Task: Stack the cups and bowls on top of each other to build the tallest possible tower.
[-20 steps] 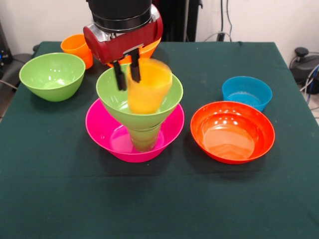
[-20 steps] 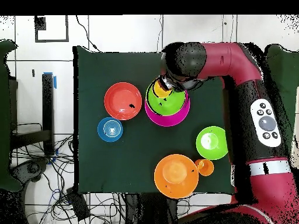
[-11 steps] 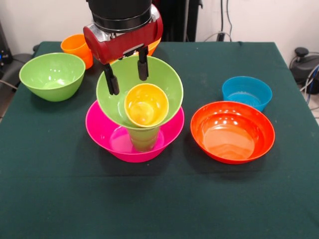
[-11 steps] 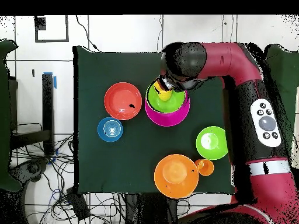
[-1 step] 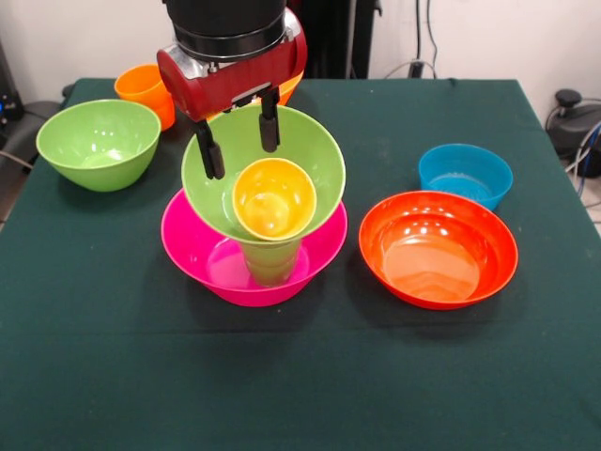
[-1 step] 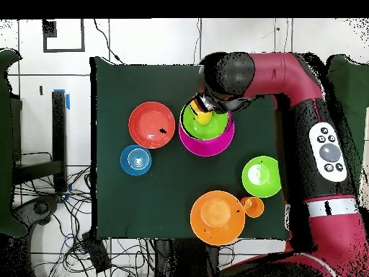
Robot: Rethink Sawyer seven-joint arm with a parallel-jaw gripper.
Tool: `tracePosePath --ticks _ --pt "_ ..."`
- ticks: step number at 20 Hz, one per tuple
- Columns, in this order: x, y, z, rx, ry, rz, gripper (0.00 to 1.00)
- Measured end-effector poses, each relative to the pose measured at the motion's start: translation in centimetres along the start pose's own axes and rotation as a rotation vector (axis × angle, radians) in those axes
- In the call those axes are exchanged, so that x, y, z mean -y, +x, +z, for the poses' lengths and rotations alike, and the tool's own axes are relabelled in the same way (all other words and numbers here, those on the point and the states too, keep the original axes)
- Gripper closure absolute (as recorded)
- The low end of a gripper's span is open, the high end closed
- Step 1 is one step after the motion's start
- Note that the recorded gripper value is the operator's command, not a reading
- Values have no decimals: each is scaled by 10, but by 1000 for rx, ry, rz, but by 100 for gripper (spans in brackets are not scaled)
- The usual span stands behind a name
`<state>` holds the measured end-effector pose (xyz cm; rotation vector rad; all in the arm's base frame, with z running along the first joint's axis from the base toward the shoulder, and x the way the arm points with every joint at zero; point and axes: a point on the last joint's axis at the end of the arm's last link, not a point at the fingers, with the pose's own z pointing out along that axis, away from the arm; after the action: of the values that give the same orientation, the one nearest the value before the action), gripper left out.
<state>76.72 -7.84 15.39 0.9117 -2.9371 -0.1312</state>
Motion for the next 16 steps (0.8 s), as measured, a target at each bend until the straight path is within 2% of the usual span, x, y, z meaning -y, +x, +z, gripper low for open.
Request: tracePosePath --ticks 16 --pt "2 2 -20 13 38 -4 0"
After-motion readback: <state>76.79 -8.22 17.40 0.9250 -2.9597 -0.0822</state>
